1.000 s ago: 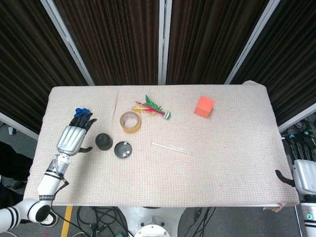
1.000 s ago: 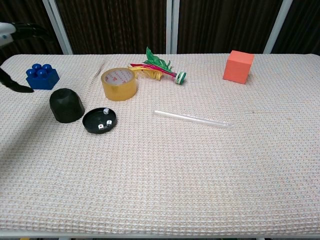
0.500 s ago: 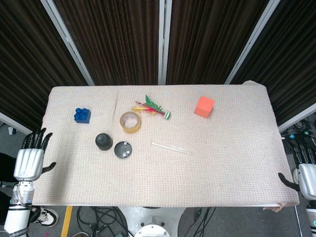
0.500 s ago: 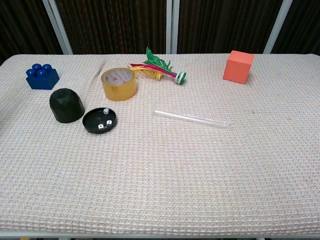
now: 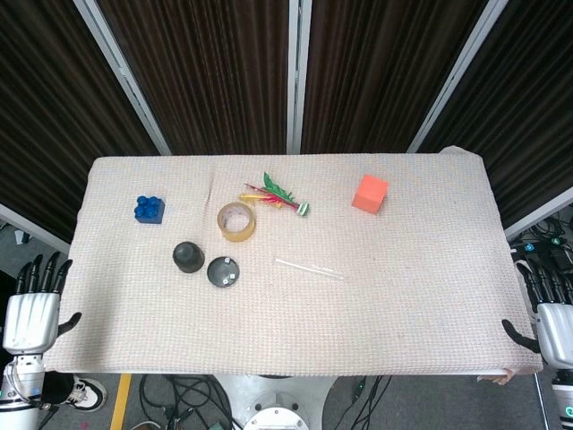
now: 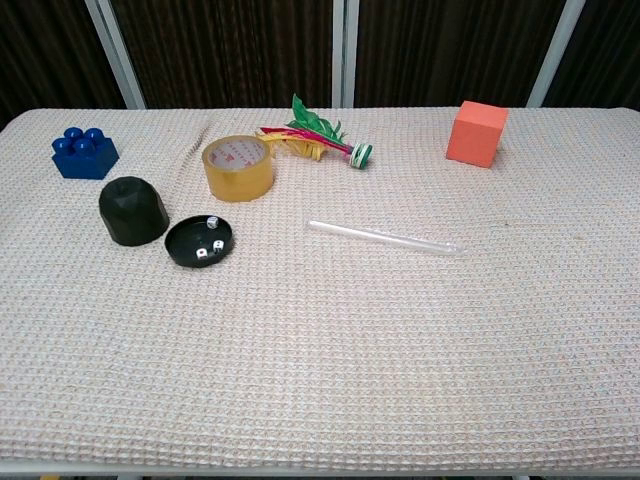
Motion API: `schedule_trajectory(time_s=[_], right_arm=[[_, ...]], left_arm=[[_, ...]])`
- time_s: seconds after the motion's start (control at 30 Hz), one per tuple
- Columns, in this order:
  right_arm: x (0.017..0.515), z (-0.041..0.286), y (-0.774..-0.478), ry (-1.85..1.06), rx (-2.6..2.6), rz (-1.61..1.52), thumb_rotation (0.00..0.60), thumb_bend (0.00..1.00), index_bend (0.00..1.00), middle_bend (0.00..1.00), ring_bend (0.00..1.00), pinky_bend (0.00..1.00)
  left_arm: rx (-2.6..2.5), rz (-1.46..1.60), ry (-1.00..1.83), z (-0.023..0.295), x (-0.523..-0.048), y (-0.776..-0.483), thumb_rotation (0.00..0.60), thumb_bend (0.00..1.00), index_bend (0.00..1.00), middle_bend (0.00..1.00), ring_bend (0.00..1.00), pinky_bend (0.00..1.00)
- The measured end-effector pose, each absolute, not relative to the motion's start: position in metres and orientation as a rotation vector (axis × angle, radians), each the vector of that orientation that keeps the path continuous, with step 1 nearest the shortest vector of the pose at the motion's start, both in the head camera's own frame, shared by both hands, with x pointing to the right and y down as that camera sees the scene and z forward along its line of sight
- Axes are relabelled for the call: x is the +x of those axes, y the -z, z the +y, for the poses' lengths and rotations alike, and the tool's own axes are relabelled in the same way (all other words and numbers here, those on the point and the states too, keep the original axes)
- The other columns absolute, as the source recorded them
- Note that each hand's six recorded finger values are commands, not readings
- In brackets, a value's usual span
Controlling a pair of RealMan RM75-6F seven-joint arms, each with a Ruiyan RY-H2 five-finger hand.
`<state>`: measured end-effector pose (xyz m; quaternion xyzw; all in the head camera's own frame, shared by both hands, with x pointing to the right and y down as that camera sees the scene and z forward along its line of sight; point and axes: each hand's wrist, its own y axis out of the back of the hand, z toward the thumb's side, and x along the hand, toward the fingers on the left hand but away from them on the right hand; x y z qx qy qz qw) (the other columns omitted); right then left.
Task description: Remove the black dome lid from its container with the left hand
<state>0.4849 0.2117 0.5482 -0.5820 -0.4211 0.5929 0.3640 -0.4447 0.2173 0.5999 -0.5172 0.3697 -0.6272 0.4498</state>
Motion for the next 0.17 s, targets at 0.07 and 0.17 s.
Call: schedule_trajectory(time_s=[0.07, 0.17], right_arm=[[0.4846, 0.2118, -0.5479, -1.524, -1.494, -1.085, 0.600, 0.12, 0.00, 0.00, 0.00, 0.00], [0.4841, 0.2128, -0.5480, -1.522, -1.493, -1.083, 0.600, 0.12, 0.00, 0.00, 0.00, 0.00]], left_arm=[[-1.293, 0.925, 1.546, 0.2177, -0.4447, -0.5995, 0.600, 0.03, 0.12, 0.06, 0.00, 0.11], [-1.331, 0.947, 1.533, 0.2186, -0.4430, -0.6000, 0.600, 0.03, 0.12, 0.06, 0.00, 0.12]])
